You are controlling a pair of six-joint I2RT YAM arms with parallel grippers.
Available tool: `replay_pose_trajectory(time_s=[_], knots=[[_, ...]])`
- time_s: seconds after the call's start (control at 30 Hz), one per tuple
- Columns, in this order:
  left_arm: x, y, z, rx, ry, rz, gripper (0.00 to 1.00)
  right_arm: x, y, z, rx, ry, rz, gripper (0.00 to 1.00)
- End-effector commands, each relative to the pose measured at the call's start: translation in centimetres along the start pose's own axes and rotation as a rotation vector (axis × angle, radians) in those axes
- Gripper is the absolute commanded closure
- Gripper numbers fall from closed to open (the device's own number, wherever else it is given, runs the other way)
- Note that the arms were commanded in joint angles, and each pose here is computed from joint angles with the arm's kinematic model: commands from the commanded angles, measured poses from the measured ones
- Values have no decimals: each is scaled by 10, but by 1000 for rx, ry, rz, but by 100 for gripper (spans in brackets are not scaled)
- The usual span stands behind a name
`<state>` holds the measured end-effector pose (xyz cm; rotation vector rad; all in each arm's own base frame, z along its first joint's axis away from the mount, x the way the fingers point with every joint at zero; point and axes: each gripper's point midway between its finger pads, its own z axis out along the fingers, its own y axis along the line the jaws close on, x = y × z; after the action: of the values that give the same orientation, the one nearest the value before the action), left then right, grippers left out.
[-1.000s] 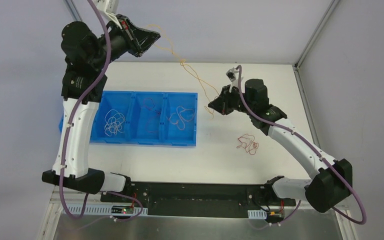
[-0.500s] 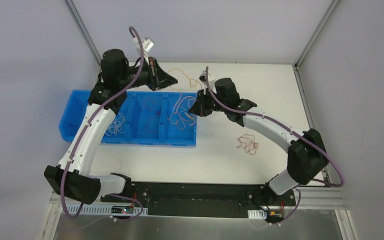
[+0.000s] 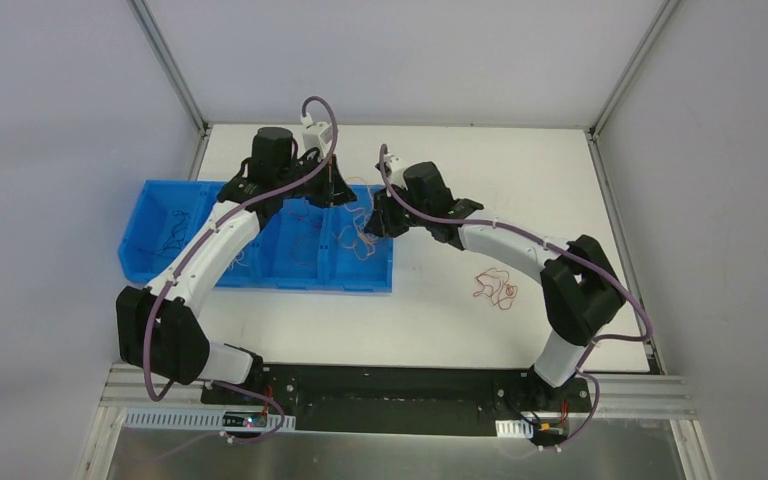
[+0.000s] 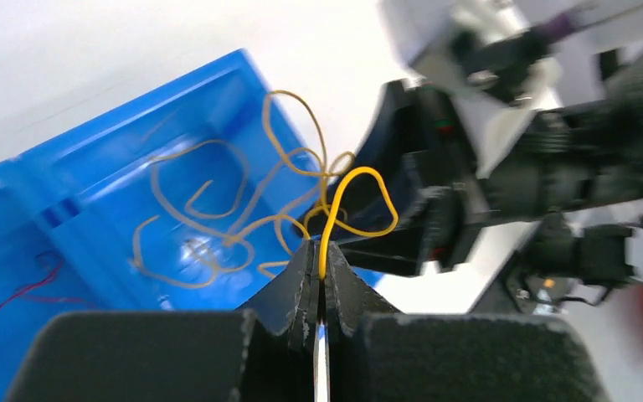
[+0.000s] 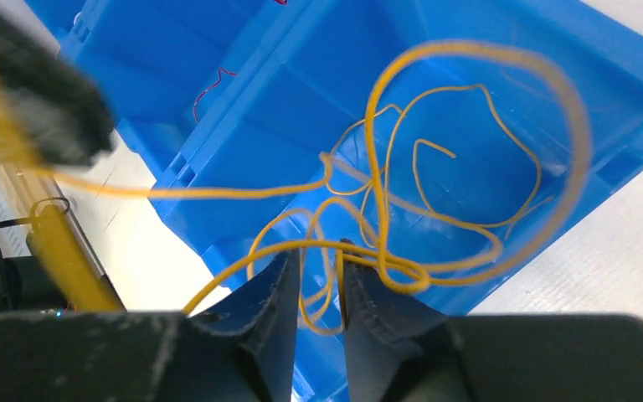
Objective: Untangle the cables
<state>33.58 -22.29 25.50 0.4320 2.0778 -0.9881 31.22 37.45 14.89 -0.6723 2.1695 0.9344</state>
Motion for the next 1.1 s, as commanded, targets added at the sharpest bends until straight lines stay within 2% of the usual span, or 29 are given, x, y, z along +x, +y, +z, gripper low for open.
replay_pose_trajectory(time_s=[0.0,0.07,0.17,0.3,0.47,0.63,0.73,0.8,0.9,0.97,1.07], knots=[[-16,40,-11,-240,-68,130,100,-30,8,-7,-13,-75,-48,70],[-16,57,-15,-327,-59,143,100,-26,10,-9,-17,-66,-47,63],[-13,66,-16,-366,-27,149,100,-21,10,-14,-20,-55,-66,55],[-2,57,-5,-281,33,128,100,-21,15,-29,-22,-47,-90,43],[12,39,14,-190,102,108,100,-28,15,-73,-2,-21,-78,29],[32,36,33,-188,207,89,99,-5,-33,-128,114,66,-20,14],[39,42,35,-210,294,82,62,31,-64,-162,159,184,1,12],[33,46,29,-244,316,88,45,57,-81,-184,207,262,38,11],[15,45,17,-243,278,78,29,90,-101,-213,265,356,102,11],[1,34,9,-197,238,88,15,112,-110,-227,296,423,134,13],[-19,16,-1,-149,184,136,6,136,-127,-238,367,501,135,16]])
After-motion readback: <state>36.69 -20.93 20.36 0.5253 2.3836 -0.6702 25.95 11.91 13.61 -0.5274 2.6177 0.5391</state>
